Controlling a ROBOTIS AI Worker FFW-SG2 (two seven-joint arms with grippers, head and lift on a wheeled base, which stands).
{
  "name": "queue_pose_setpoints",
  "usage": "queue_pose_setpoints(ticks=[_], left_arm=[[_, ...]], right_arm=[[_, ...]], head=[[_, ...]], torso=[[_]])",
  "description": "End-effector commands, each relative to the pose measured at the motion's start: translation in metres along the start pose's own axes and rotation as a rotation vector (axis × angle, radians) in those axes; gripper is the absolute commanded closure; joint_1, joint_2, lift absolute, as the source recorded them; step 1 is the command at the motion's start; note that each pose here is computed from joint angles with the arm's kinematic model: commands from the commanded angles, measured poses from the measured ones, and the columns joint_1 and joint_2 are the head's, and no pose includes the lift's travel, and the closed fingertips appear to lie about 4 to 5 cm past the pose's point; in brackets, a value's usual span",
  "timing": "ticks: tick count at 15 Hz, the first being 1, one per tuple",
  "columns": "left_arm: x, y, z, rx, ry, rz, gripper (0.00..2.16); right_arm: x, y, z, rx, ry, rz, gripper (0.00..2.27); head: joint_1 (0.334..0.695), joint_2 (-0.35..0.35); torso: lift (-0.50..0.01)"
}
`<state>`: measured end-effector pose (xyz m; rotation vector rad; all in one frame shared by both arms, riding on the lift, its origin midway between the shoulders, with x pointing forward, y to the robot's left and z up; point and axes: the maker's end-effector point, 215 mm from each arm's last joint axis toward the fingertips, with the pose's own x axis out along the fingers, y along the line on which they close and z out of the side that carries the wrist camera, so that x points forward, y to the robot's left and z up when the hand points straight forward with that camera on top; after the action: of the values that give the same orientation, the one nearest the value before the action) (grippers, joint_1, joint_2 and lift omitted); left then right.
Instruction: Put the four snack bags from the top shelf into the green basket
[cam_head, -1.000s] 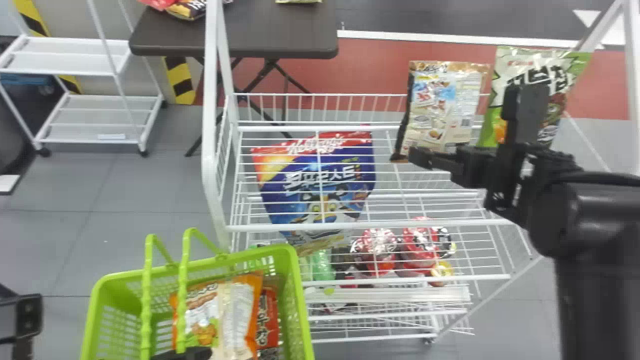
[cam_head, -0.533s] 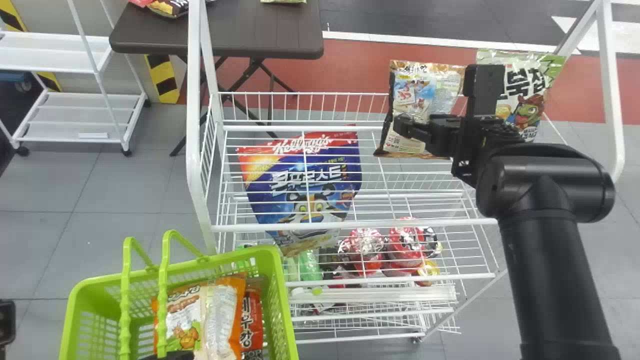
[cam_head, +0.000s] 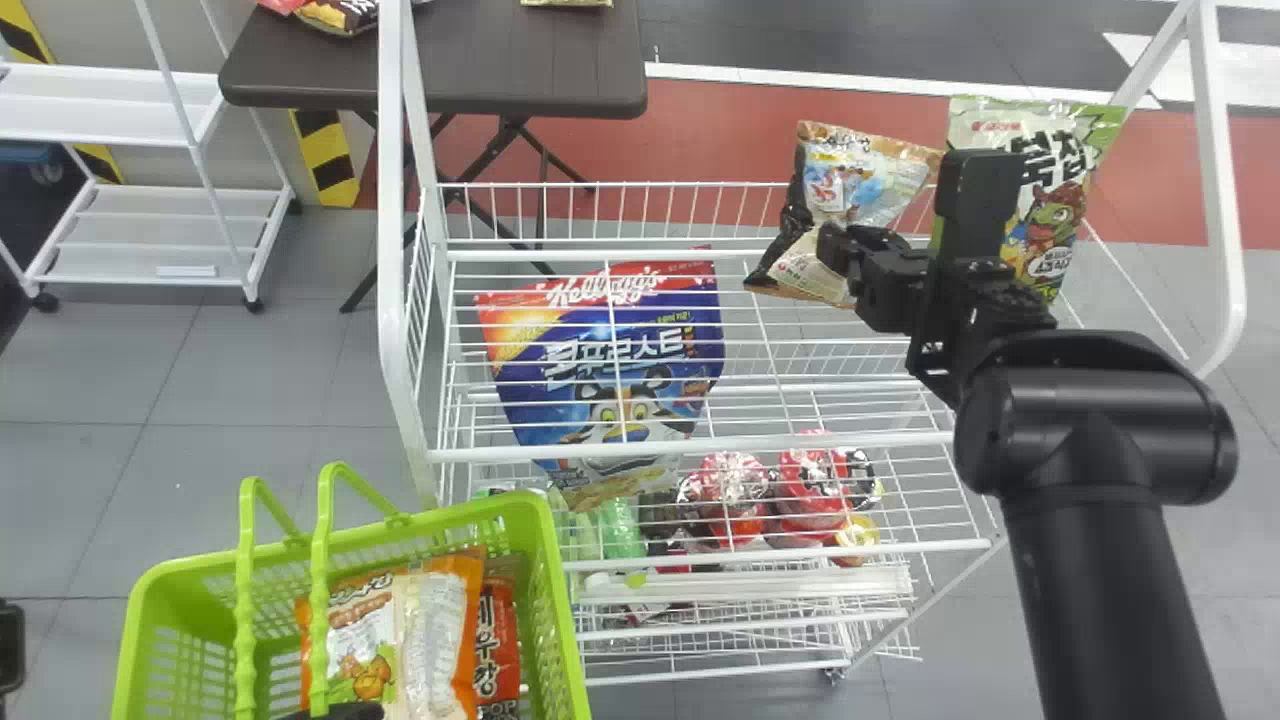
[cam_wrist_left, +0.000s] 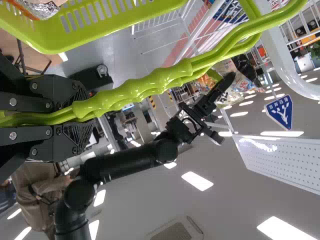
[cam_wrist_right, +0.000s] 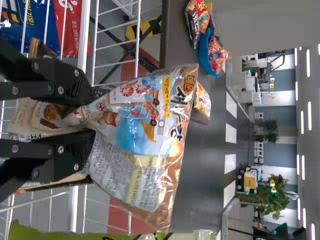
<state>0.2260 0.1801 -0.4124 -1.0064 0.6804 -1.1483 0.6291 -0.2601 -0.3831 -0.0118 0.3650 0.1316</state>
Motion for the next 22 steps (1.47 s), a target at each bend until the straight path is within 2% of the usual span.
queue_pose_setpoints(ticks=[1, 3, 6, 8, 11, 12, 16, 17, 19, 22], left_arm=[[0.000, -0.002, -0.001, -0.002, 0.000, -0.009, 2.15], [-0.001, -0.002, -0.001, -0.003, -0.001, -0.008, 2.15], [-0.001, -0.001, 0.000, -0.005, -0.002, -0.009, 2.15], [-0.001, 0.000, 0.000, -0.005, -0.004, -0.009, 2.15], [0.000, 0.000, 0.001, -0.002, -0.004, -0.011, 2.15], [0.001, 0.000, 0.001, -0.003, -0.004, -0.014, 2.15], [0.002, 0.000, 0.001, -0.004, -0.002, -0.016, 2.15], [0.003, -0.001, 0.001, -0.003, 0.000, -0.017, 2.15], [0.004, -0.002, 0.000, -0.001, 0.001, -0.019, 2.15], [0.007, -0.004, 0.000, 0.000, 0.005, -0.025, 2.15]], right_arm=[[-0.015, 0.001, 0.003, 0.017, -0.026, 0.014, 2.26], [-0.048, 0.011, 0.009, 0.036, -0.056, 0.039, 2.26], [-0.119, 0.056, 0.030, 0.059, -0.084, 0.135, 2.26], [-0.174, 0.105, 0.017, 0.126, -0.014, 0.269, 2.26], [-0.236, 0.181, -0.021, 0.228, 0.133, 0.501, 2.26], [-0.249, 0.200, -0.035, 0.257, 0.189, 0.563, 2.26], [-0.282, 0.278, -0.081, 0.305, 0.356, 0.761, 2.26], [-0.283, 0.289, -0.090, 0.310, 0.384, 0.783, 2.26], [-0.286, 0.314, -0.123, 0.333, 0.502, 0.839, 2.26], [-0.275, 0.339, -0.162, 0.349, 0.605, 0.882, 2.26]], head=[[0.695, -0.105], [0.695, -0.106], [0.695, -0.095], [0.695, -0.070], [0.695, 0.003], [0.695, 0.067], [0.695, 0.213], [0.695, 0.291], [0.695, 0.344], [0.695, 0.350]], torso=[[0.000], [0.000], [0.000], [0.000], [0.000], [0.000], [0.000], [0.000], [0.000], [0.000]])
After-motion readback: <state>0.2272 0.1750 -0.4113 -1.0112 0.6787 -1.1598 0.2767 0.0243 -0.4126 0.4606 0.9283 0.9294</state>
